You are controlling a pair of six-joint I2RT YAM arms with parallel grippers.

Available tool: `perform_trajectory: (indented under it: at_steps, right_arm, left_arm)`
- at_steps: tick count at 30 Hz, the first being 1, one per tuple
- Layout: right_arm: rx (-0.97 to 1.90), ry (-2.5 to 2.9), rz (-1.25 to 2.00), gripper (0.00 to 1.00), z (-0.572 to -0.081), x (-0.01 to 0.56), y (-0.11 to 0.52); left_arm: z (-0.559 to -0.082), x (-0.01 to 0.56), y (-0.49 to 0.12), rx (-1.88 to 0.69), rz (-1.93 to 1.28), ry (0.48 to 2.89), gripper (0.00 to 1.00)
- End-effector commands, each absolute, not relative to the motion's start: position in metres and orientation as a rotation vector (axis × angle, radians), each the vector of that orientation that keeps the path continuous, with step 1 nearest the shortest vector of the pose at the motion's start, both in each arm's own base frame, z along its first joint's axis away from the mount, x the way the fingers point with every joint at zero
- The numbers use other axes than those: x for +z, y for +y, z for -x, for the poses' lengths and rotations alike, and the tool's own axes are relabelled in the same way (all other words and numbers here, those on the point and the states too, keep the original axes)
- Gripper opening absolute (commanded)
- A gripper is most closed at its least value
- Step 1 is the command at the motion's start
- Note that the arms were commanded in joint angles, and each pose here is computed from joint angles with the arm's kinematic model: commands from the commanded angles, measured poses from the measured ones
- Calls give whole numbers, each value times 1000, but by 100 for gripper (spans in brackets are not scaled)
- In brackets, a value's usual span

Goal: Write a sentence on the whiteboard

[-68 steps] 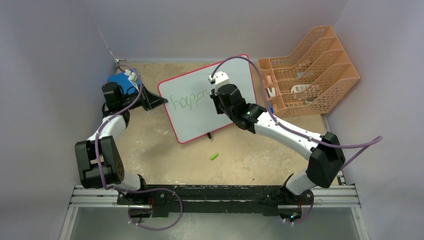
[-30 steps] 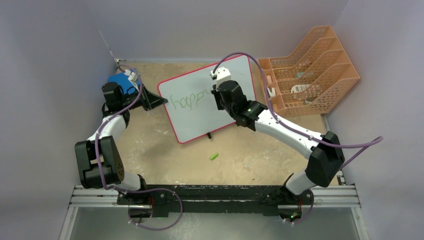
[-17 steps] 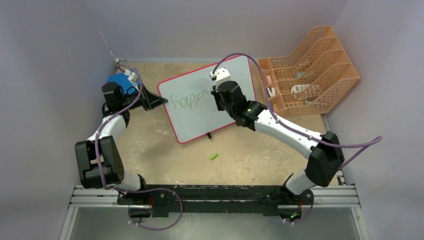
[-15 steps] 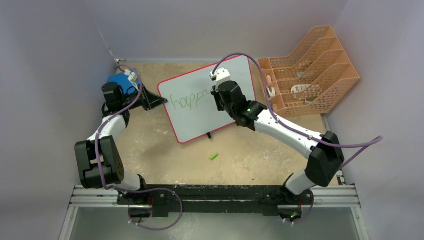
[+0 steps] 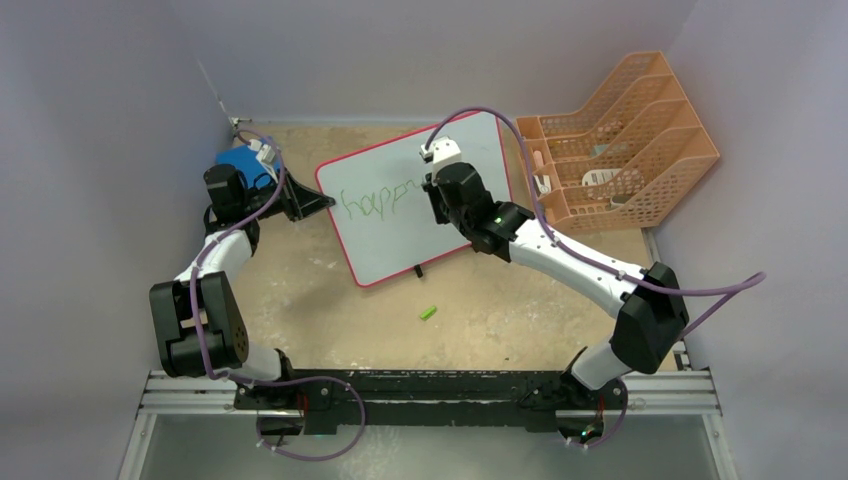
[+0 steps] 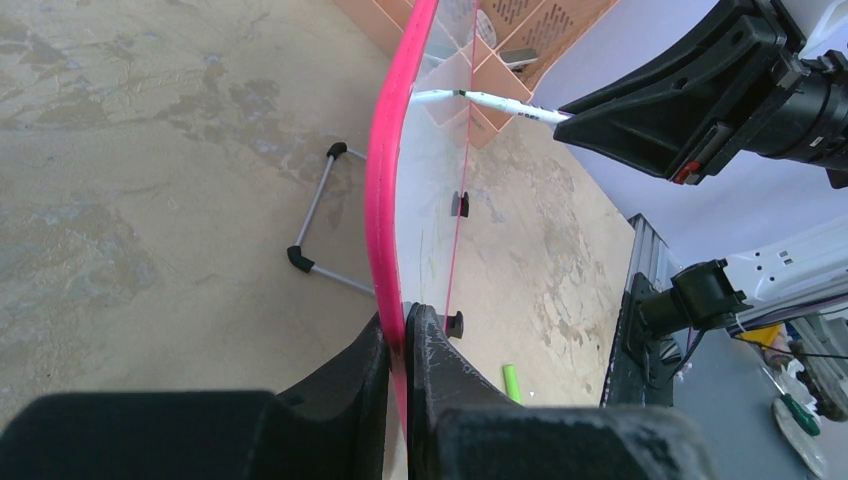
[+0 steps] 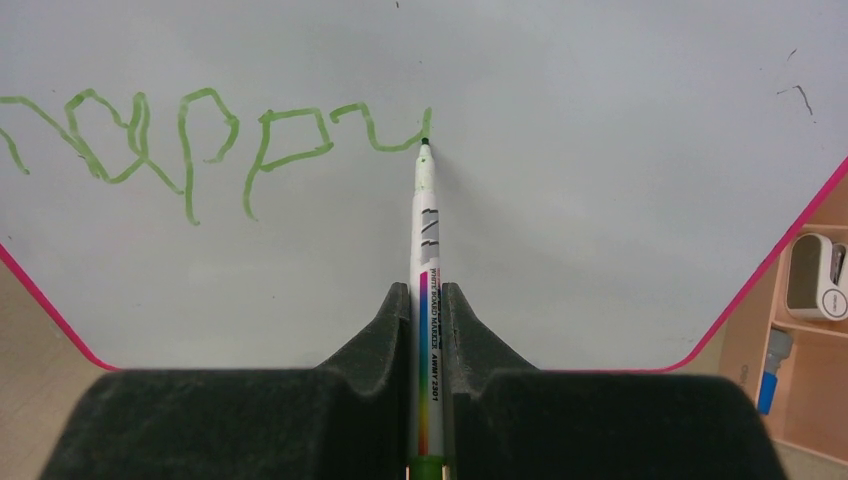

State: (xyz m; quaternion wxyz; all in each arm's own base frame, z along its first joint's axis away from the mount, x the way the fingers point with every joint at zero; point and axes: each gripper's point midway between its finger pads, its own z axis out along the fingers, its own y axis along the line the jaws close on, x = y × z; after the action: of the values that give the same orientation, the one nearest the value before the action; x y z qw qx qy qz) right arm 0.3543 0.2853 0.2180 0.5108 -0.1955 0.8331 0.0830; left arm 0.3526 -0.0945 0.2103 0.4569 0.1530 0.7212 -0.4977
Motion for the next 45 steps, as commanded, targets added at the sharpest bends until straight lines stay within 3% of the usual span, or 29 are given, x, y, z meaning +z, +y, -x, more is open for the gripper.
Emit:
perform_trajectory:
  at_steps: [1, 45]
  right_arm:
    - [228, 2019, 475, 0, -349, 219, 285]
    - [306, 2038, 564, 0, -328, 215, 313]
  left_arm:
    - [-353, 224, -99, -1181, -466, 1724, 0]
    - [-352, 225, -100, -1185, -468, 1722, 0]
